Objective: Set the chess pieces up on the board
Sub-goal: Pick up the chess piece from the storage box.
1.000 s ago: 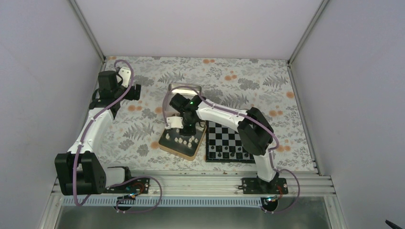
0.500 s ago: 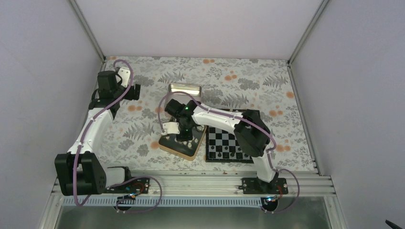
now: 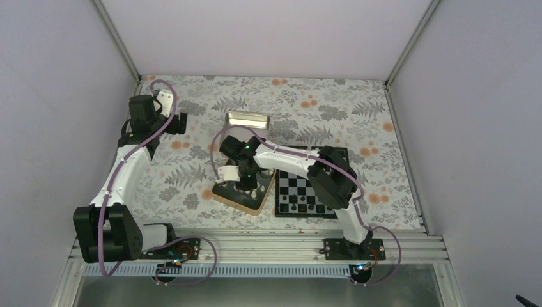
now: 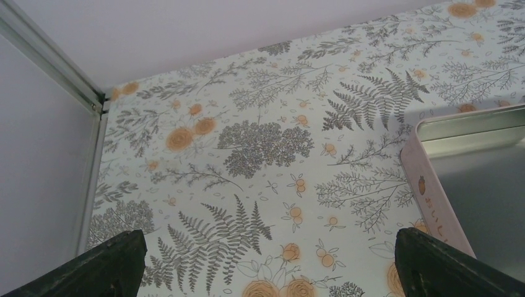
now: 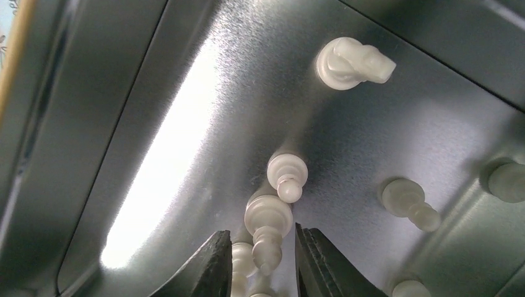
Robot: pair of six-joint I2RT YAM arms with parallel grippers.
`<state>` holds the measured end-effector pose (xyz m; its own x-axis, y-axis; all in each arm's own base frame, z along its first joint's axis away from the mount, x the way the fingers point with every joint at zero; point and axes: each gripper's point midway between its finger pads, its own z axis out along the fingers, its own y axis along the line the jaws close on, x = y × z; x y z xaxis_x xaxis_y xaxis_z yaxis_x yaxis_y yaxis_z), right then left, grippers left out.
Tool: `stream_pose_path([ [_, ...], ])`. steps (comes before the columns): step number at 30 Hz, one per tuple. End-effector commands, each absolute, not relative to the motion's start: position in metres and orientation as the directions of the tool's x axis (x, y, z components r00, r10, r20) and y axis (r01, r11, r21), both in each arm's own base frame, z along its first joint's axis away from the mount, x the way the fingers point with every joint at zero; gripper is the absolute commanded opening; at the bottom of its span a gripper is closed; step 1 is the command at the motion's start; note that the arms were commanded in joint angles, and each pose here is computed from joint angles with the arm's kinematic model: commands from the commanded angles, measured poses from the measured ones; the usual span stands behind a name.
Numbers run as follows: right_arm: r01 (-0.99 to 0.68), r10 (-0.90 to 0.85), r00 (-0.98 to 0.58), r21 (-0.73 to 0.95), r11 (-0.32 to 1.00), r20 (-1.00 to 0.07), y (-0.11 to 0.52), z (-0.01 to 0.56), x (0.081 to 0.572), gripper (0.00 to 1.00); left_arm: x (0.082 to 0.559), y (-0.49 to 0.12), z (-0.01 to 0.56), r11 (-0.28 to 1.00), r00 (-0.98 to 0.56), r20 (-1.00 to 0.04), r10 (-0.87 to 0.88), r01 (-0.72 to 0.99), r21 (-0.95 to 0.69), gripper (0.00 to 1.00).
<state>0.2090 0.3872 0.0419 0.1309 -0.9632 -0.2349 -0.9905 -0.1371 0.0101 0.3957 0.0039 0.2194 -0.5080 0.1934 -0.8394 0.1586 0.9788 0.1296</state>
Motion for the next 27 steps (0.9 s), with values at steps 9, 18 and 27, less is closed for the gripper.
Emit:
stream_pose_path([
  [9,-0.992,-0.955,0.127,-0.025,-0.125,-0.267,0.398,0.049,0.215,0.11,0.395,0.003,0.228,0.977,-0.479,-0.855,0.198,0.169,0.132,1.0],
  [18,-0.994,-0.934,0.091,-0.086,-0.065,-0.346,0.39,0.102,0.236,0.07,0.395,0.003,0.229,0.977,-0.478,-0.856,0.197,0.168,0.131,1.0],
  [27,-0.961,-0.885,-0.113,-0.177,0.214,-0.452,0.292,0.178,0.307,0.07,0.396,0.002,0.229,0.977,-0.478,-0.856,0.197,0.173,0.129,1.0],
])
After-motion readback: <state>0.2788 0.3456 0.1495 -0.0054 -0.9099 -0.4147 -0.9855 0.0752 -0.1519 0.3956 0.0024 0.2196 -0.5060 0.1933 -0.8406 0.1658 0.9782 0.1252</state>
